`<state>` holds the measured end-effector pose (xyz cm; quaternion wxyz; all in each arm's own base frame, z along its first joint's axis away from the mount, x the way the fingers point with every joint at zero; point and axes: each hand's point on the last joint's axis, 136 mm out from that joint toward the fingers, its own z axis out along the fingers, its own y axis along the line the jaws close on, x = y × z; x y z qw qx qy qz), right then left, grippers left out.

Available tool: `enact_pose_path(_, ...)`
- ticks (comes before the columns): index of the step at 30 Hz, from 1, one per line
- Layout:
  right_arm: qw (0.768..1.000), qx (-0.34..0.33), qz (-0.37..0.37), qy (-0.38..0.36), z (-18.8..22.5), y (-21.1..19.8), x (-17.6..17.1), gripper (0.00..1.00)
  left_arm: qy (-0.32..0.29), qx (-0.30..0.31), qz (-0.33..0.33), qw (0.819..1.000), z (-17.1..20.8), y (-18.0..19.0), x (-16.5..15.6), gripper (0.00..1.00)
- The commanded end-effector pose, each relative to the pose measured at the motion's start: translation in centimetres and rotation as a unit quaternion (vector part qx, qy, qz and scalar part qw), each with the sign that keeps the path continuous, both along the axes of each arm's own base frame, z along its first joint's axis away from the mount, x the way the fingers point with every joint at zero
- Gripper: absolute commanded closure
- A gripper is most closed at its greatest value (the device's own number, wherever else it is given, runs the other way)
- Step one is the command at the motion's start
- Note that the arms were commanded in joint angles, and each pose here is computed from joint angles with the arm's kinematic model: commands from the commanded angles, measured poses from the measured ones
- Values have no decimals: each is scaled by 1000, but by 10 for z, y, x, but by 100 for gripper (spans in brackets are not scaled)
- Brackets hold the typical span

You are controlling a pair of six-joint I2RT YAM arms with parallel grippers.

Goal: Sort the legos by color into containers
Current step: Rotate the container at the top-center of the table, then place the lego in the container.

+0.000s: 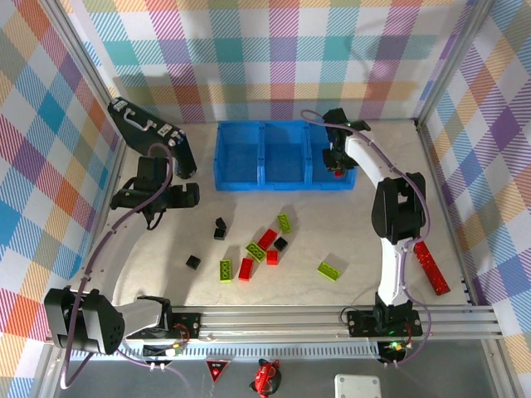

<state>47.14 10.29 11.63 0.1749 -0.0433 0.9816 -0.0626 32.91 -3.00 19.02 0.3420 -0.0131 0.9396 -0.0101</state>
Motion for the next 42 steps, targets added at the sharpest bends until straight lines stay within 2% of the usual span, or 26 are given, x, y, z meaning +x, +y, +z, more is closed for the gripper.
enact_pose_path(1, 999, 51, 2, 20, -9, 20, 7, 66, 17, 7, -4, 1000, -6, 0, -6, 0)
enact_pose_path(11, 996, 82, 8, 32, -38, 37, 42, 65, 22, 10, -4, 1000, -9, 0, -4, 0)
enact_pose_path(26, 995, 84, -4, 62, -80, 28, 53, 61, 25, 6, -9, 1000, -11, -2, -3, 0)
enact_pose_path(33, 995, 86, -7, 55, -72, 27, 55, 56, 29, 5, -10, 1000, -13, -3, -3, 0)
enact_pose_path(38, 995, 88, -7, 41, -49, 26, 55, 49, 28, 2, -11, 1000, -13, -4, -2, 0)
enact_pose_path(42, 995, 95, -7, 35, -31, 27, 50, 47, 29, -4, -15, 999, -13, -7, -2, 0)
